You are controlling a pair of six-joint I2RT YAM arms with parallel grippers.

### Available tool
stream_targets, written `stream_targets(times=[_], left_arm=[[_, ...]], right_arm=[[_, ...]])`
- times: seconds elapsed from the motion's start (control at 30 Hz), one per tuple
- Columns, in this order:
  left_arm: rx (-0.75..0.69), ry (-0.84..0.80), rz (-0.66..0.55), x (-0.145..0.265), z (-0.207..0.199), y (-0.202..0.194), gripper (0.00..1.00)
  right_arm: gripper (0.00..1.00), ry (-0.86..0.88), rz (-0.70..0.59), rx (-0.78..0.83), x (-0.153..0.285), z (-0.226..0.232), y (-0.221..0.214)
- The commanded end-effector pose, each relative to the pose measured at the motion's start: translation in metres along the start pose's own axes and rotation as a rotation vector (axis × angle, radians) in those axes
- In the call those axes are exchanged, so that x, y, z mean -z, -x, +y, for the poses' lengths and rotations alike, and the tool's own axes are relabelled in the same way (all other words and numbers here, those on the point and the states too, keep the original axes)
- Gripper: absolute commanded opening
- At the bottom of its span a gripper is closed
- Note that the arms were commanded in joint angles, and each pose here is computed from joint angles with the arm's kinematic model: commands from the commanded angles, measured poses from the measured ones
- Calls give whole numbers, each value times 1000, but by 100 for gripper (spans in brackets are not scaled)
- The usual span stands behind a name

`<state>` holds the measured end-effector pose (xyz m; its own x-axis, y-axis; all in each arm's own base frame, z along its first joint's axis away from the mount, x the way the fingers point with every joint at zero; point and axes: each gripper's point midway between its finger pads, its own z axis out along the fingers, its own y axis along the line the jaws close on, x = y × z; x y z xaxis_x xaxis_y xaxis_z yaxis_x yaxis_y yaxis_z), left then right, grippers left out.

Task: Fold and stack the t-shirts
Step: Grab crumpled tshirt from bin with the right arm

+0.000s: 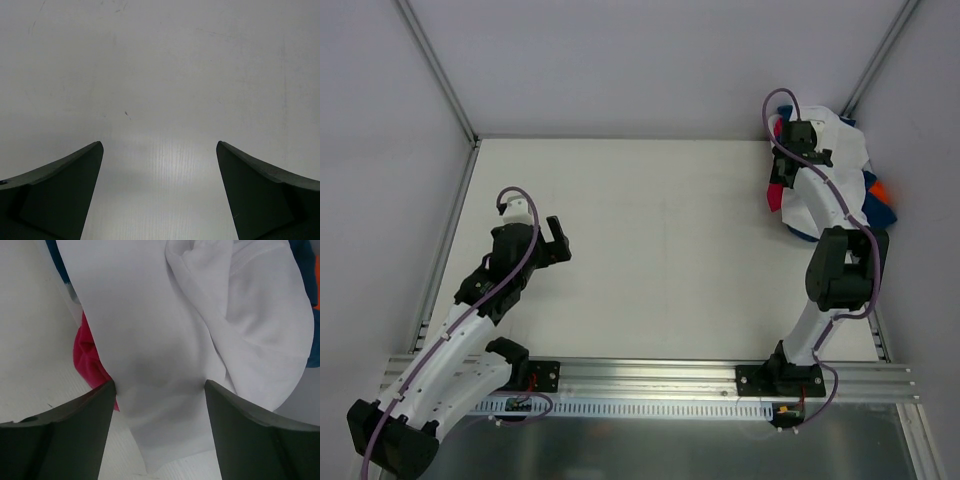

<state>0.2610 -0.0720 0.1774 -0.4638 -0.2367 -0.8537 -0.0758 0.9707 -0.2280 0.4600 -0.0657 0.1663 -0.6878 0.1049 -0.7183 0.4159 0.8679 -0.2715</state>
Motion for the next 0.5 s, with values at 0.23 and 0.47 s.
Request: stream_targets(times=[0.23,0.47], left_arm=[[-4,20,40,-9,-3,-3,99],[-2,16,51,-9,-2,-9,99]], right_arm=[[34,-2,8,10,16,-11,-1],[0,17,-30,-23,36,-19,8]])
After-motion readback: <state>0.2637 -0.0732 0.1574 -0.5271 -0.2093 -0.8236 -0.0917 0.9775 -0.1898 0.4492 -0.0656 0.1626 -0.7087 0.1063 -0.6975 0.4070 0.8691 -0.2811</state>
